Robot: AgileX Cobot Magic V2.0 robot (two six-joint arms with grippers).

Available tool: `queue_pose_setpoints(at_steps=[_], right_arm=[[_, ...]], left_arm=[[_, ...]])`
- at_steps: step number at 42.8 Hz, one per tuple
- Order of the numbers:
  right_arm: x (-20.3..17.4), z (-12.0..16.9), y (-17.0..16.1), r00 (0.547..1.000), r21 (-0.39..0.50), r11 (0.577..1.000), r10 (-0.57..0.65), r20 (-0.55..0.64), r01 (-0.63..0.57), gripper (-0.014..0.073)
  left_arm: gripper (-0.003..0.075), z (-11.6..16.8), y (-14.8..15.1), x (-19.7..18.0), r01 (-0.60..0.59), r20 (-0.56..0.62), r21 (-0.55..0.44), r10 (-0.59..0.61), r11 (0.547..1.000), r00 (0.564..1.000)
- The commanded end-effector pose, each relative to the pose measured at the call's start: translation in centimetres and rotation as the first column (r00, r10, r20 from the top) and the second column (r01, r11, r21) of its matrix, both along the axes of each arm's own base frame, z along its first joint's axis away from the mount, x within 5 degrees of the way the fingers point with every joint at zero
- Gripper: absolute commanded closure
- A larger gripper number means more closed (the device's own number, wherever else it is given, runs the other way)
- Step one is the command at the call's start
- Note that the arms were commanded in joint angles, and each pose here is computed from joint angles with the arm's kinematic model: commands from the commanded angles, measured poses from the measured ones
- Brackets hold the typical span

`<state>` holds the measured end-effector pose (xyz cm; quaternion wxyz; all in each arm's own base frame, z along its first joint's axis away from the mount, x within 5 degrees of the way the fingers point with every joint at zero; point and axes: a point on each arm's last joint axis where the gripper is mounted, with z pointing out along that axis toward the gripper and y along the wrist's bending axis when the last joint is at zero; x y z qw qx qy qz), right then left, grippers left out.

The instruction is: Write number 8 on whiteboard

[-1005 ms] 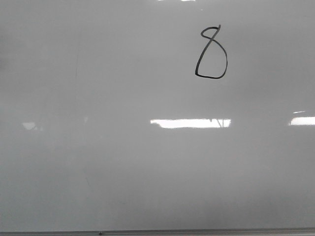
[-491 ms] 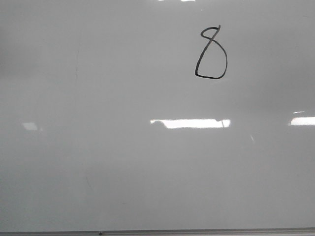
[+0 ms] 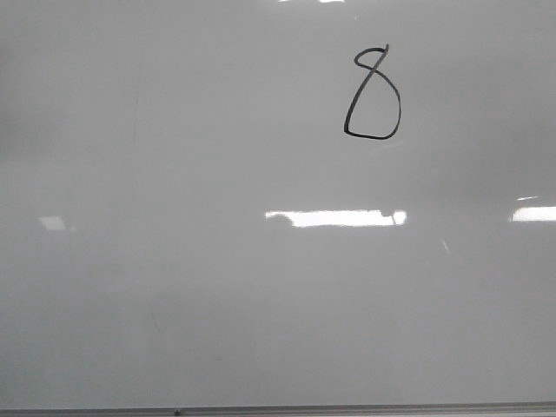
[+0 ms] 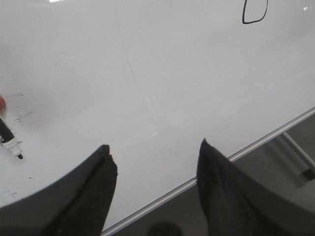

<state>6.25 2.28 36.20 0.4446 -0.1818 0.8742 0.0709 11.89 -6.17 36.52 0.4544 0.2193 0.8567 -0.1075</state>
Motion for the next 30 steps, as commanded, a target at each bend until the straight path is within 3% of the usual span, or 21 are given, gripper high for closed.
queue_pose_setpoints(at_steps=[1,5,14,17,19,30], right_arm=[[0.32,1.08,-0.04,0.997,0.016,1.0,-0.01,0.078,0.009,0.0043],[0.32,1.07,-0.04,0.997,0.015,1.0,-0.01,0.078,0.009,0.0169],[0.31,1.06,-0.04,0.997,0.015,1.0,-0.01,0.077,0.009,0.0546],[0.31,1.06,-0.04,0.997,0.015,1.0,-0.01,0.077,0.009,0.0634],[0.31,1.06,-0.04,0.997,0.015,1.0,-0.01,0.077,0.009,0.067],[0.35,1.14,-0.01,0.996,0.019,1.0,-0.009,0.086,0.007,0.0664]], left_arm=[[0.0356,1.43,-0.23,0.08,0.012,0.083,-0.053,-0.007,0.999,0.997],[0.0356,1.43,-0.23,0.08,0.012,0.083,-0.053,-0.007,0.999,0.997],[0.0357,1.43,-0.23,0.08,0.012,0.083,-0.053,-0.007,0.999,0.997],[0.0391,1.43,-0.23,0.08,0.012,0.083,-0.053,-0.007,0.999,0.997],[0.0433,1.43,-0.23,0.08,0.012,0.083,-0.053,-0.007,0.999,0.997],[0.0717,1.43,-0.23,0.08,0.012,0.083,-0.053,-0.007,0.999,0.997]])
